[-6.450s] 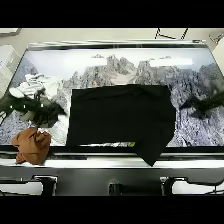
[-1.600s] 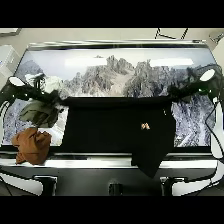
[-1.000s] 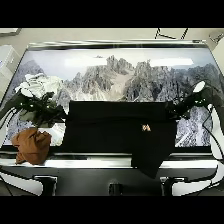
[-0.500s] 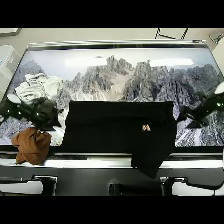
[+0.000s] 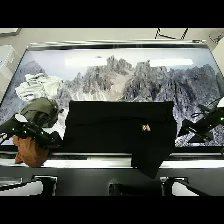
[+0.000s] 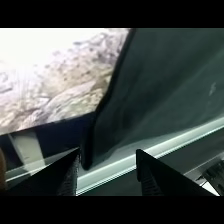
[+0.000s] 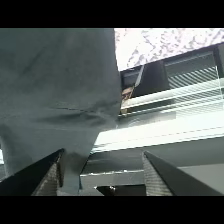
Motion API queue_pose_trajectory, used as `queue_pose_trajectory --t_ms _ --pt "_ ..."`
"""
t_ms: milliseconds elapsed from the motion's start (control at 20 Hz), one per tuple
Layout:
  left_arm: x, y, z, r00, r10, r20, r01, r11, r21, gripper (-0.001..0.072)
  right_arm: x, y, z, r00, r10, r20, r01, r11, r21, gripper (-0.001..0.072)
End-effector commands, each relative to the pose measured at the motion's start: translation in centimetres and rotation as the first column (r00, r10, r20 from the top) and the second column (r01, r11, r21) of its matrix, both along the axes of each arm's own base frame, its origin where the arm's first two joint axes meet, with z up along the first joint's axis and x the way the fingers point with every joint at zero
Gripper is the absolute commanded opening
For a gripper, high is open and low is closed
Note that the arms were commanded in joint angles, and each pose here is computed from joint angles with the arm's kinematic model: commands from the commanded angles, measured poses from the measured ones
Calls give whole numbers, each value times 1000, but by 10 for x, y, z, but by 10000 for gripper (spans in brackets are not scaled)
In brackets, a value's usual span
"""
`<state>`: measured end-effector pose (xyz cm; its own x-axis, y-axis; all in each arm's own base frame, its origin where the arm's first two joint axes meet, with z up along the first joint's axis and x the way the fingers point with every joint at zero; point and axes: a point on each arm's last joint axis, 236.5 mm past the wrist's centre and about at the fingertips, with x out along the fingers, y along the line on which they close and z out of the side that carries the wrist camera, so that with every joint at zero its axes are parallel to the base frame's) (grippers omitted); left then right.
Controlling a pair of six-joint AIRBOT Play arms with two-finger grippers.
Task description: Fold the clothes and pants, and hang the long-sleeved shirts on hangers.
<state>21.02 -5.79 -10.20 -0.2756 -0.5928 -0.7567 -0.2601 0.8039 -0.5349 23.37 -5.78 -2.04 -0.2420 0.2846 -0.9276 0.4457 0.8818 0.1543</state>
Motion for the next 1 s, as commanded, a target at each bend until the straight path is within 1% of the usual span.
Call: queue_pose_trajectory --t_ms 0,150,200,250,300,350,450,650,800,900,950 --pt "13 -5 -7 997 61 52 -61 998 -4 373 -4 0 0 1000 1 -6 -1 1000 -1 565" --pt "18 -9 -6 995 83 59 -82 996 -15 352 -17 6 -13 999 -1 -42 1 1000 14 565" --pt "17 -10 -6 995 81 53 -80 997 -16 266 -25 10 -20 998 -3 -59 4 1000 20 565" --pt "15 -12 -5 996 71 49 -70 997 -18 228 -33 13 -27 998 -2 -69 4 1000 25 565" --pt "13 -15 -5 997 61 45 -60 998 -20 216 -42 17 -34 997 0 -77 2 1000 30 565" --pt "12 -17 -5 998 53 43 -52 998 -21 128 -49 20 -39 997 2 -83 1 999 33 565" --pt "11 -20 -5 998 36 46 -35 999 -23 21 -62 26 -48 996 3 -93 1 999 38 565" --pt "11 -20 -4 998 27 52 -25 999 -24 19 -85 47 -69 993 8 -114 4 995 101 567" --pt "10 -21 -3 999 22 49 -20 999 -29 18 -72 74 -87 998 -57 -25 61 981 184 564" --pt "10 -21 -2 998 16 57 -14 999 -30 19 -60 88 -94 993 -111 34 100 968 229 533" --pt "11 -21 0 998 12 67 -9 999 -31 18 -55 89 -97 990 -129 55 113 966 233 478"
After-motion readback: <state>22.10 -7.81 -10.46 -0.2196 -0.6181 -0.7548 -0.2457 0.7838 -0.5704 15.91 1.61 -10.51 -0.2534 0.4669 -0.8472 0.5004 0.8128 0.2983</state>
